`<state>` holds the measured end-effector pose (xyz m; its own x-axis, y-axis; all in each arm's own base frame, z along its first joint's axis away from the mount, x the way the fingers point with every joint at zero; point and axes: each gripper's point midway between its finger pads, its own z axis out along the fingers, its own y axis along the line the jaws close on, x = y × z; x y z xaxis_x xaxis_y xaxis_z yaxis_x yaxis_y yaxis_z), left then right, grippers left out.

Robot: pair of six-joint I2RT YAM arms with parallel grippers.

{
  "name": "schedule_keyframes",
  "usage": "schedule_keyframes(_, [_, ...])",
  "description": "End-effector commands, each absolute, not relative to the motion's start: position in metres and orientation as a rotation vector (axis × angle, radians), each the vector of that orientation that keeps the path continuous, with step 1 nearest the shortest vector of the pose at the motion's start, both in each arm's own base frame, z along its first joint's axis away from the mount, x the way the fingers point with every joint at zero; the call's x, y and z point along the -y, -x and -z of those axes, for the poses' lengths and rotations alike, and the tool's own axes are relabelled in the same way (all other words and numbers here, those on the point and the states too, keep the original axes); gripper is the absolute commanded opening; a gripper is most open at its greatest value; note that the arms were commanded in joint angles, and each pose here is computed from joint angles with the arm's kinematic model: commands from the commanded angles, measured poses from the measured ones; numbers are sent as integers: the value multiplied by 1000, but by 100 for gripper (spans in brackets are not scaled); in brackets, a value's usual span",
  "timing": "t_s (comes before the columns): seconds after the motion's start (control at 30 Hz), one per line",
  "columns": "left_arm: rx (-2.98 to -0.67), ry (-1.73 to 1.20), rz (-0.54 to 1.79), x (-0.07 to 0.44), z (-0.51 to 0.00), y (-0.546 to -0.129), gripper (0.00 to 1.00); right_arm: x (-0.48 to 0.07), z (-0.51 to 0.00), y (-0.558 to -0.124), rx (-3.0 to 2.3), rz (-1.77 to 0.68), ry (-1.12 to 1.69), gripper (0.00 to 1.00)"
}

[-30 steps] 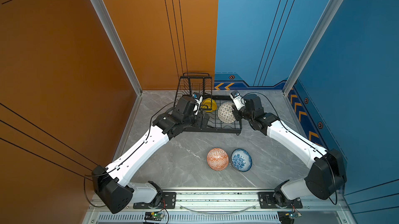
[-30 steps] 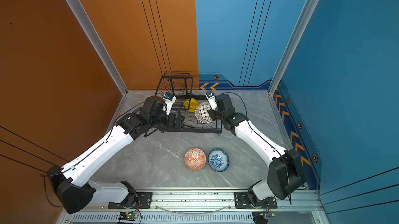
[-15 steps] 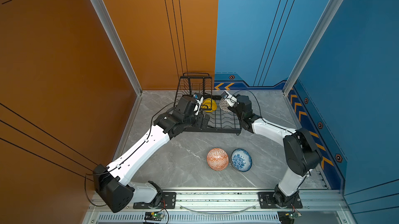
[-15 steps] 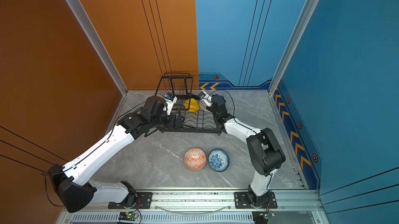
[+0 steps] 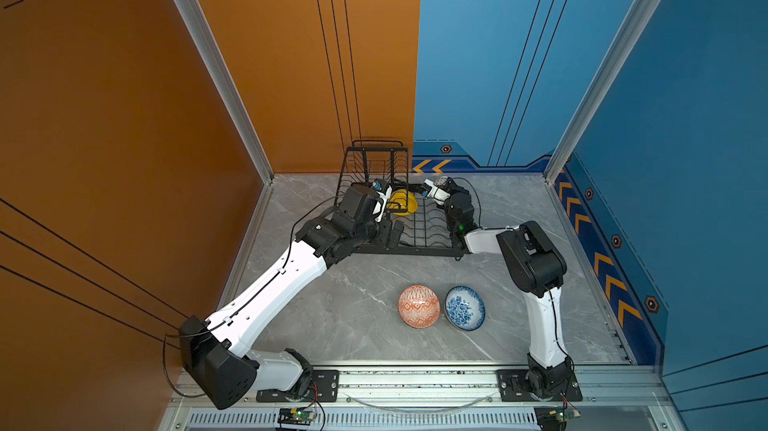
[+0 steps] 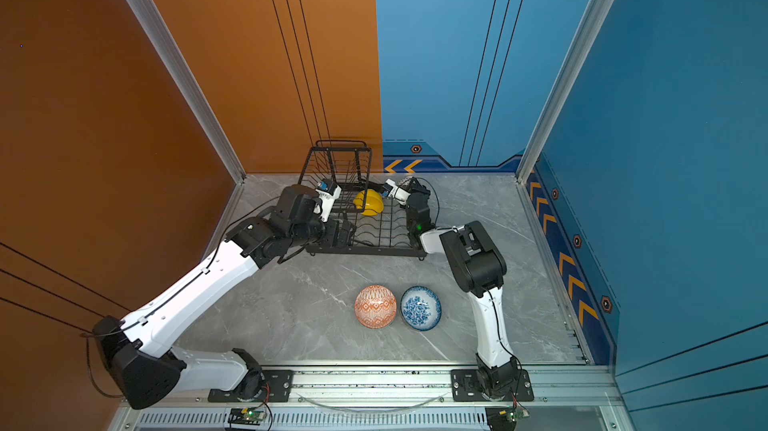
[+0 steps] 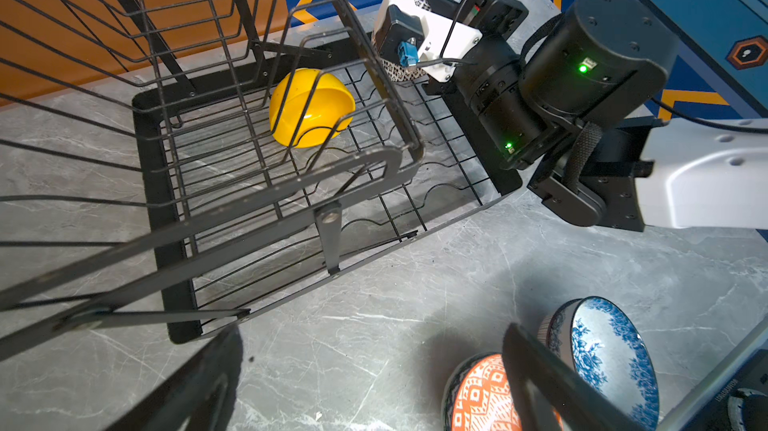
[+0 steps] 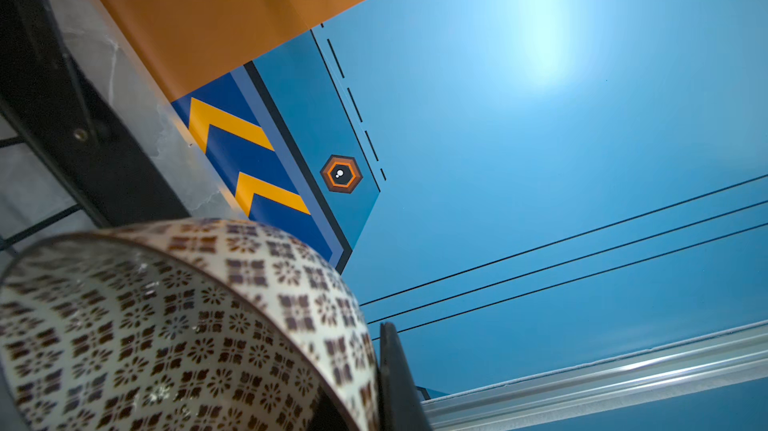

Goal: Load the bowls into the dish rack

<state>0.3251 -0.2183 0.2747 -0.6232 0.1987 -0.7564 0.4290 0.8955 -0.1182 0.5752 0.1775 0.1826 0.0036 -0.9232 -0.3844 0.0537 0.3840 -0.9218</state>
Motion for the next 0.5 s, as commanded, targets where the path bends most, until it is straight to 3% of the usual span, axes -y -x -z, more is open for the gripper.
schedule_keyframes(0.0, [-2245, -456, 370, 215, -281, -324, 98, -180, -238, -577, -1173, 990, 749, 0])
schedule_keyframes(0.47, [-2246, -458, 369, 213, -279, -320, 98, -198, -215, -583, -1114, 1027, 819, 0])
